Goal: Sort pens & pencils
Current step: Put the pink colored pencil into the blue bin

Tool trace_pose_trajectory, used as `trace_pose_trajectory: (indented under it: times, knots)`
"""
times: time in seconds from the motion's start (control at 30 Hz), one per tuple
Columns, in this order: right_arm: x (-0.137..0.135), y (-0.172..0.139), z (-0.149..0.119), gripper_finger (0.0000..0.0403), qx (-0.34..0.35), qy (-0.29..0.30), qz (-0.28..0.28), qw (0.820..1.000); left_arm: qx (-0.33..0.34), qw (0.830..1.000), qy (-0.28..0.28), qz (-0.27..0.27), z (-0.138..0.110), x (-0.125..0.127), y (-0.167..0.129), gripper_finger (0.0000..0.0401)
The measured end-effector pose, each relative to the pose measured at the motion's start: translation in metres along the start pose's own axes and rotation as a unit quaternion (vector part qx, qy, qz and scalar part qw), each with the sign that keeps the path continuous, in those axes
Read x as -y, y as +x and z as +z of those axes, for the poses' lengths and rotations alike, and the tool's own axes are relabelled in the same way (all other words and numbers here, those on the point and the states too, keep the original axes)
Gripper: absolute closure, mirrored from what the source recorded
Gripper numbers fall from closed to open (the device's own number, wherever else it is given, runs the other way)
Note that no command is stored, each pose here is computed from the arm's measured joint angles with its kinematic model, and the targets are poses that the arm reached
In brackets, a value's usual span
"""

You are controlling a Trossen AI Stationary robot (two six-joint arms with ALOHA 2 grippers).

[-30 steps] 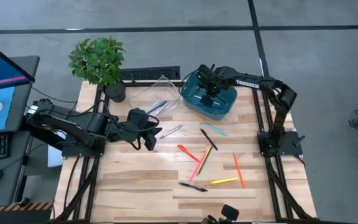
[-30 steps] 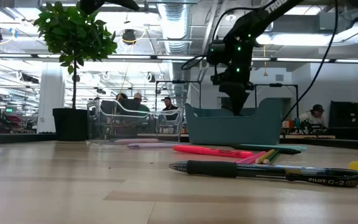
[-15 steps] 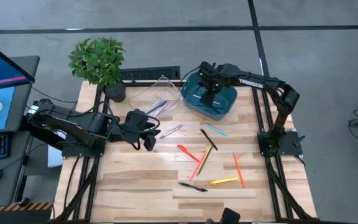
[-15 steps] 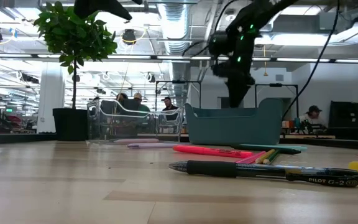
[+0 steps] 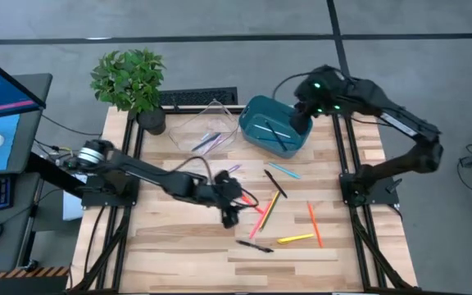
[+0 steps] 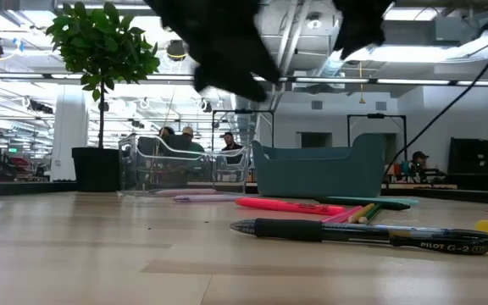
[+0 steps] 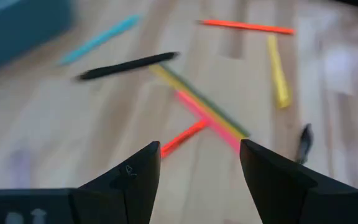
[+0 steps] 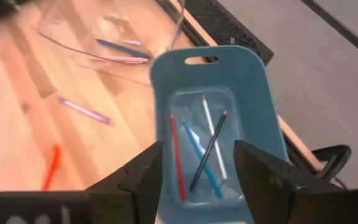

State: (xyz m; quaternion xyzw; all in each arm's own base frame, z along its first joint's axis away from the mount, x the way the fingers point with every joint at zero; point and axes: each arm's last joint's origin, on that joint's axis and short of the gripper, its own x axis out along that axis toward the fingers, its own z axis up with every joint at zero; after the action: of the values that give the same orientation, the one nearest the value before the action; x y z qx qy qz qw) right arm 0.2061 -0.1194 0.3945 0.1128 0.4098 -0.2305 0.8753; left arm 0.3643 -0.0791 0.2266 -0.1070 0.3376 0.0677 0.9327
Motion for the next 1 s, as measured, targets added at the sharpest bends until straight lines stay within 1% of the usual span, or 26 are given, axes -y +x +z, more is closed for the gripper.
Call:
trace_pose_trajectory:
  times: [0.03, 0.13, 0.27, 0.4, 0.47, 0.6, 0.67, 0.73, 0.87, 0.93, 1.0]
  knots:
    - [-0.002, -0.007, -0.003, 0.0192, 0.003, 0.002, 0.003, 1.0, 0.002, 1.0, -0.007, -0.021, -0.001, -0.001, 0.012, 0.019]
    - [-0.008, -0.023, -0.012, 0.0196, 0.005, 0.009, 0.008, 1.0, -0.002, 0.998, -0.036, -0.06, -0.007, -0.005, 0.041, 0.019]
    - [-0.015, -0.038, -0.022, 0.0199, 0.004, 0.015, 0.019, 1.0, -0.032, 0.995, -0.059, -0.078, -0.022, -0.003, 0.068, 0.019]
    - [-0.02, -0.046, -0.027, 0.02, 0.004, 0.018, 0.028, 0.999, -0.062, 0.993, -0.06, -0.078, -0.026, 0.011, 0.083, 0.0191]
    - [-0.023, -0.049, -0.029, 0.02, 0.008, 0.019, 0.032, 0.999, -0.083, 0.994, -0.049, -0.06, -0.028, 0.02, 0.089, 0.0191]
    - [-0.028, -0.051, -0.03, 0.02, 0.009, 0.01, 0.04, 0.999, -0.108, 0.994, -0.03, 0.011, -0.022, 0.04, 0.095, 0.0191]
    - [-0.03, -0.051, -0.03, 0.02, 0.008, 0.005, 0.043, 0.999, -0.116, 0.992, -0.026, 0.035, -0.021, 0.047, 0.101, 0.0191]
    - [-0.033, -0.05, -0.03, 0.02, 0.006, 0.0, 0.048, 0.999, -0.124, 0.991, -0.03, 0.046, -0.02, 0.054, 0.109, 0.0191]
    - [-0.039, -0.05, -0.031, 0.02, 0.002, 0.001, 0.058, 0.998, -0.159, 0.983, -0.063, 0.073, -0.026, 0.058, 0.122, 0.0191]
    - [-0.042, -0.051, -0.032, 0.02, 0.002, 0.002, 0.064, 0.998, -0.175, 0.98, -0.072, 0.069, -0.027, 0.058, 0.123, 0.0191]
    - [-0.046, -0.052, -0.033, 0.02, 0.001, 0.0, 0.07, 0.998, -0.189, 0.976, -0.08, 0.078, -0.03, 0.057, 0.124, 0.0191]
